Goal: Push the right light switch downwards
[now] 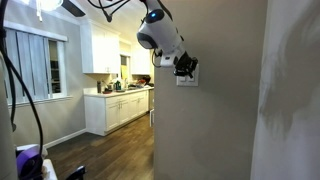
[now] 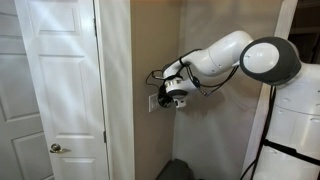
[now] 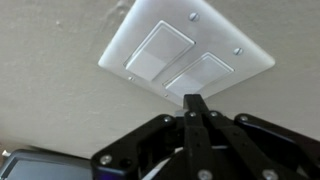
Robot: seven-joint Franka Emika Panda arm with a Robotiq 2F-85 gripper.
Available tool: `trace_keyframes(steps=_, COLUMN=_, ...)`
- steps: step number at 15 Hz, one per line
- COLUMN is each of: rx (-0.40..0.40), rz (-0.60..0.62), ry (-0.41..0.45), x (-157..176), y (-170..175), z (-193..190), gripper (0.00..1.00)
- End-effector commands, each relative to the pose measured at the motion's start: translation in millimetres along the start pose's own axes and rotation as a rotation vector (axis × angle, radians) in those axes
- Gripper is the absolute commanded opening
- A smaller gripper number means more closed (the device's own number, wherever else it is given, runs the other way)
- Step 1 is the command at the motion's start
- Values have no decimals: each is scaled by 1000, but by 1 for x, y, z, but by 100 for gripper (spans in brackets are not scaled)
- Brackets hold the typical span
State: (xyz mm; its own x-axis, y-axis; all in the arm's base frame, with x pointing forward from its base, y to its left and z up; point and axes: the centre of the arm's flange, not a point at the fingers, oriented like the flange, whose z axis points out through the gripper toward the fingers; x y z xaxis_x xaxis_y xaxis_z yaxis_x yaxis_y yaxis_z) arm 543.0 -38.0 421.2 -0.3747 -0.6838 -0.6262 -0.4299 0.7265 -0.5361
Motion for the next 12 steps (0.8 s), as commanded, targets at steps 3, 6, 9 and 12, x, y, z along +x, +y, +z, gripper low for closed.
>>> trace_keyframes(steps=3, rx=13, rz=84, ry=-23, x=3, y=5, z=18, gripper=0)
trace_keyframes(steps=6, rx=16, rz=106, ry=-20, x=-1, y=4, z=26, gripper=0)
trace_keyframes(steps=9, rx=13, rz=118, ry=-7, x=-2, y=1, z=35, gripper=0)
trace_keyframes(steps=12, rx=7, rz=120, ry=1, x=2, y=2, z=37, gripper=0)
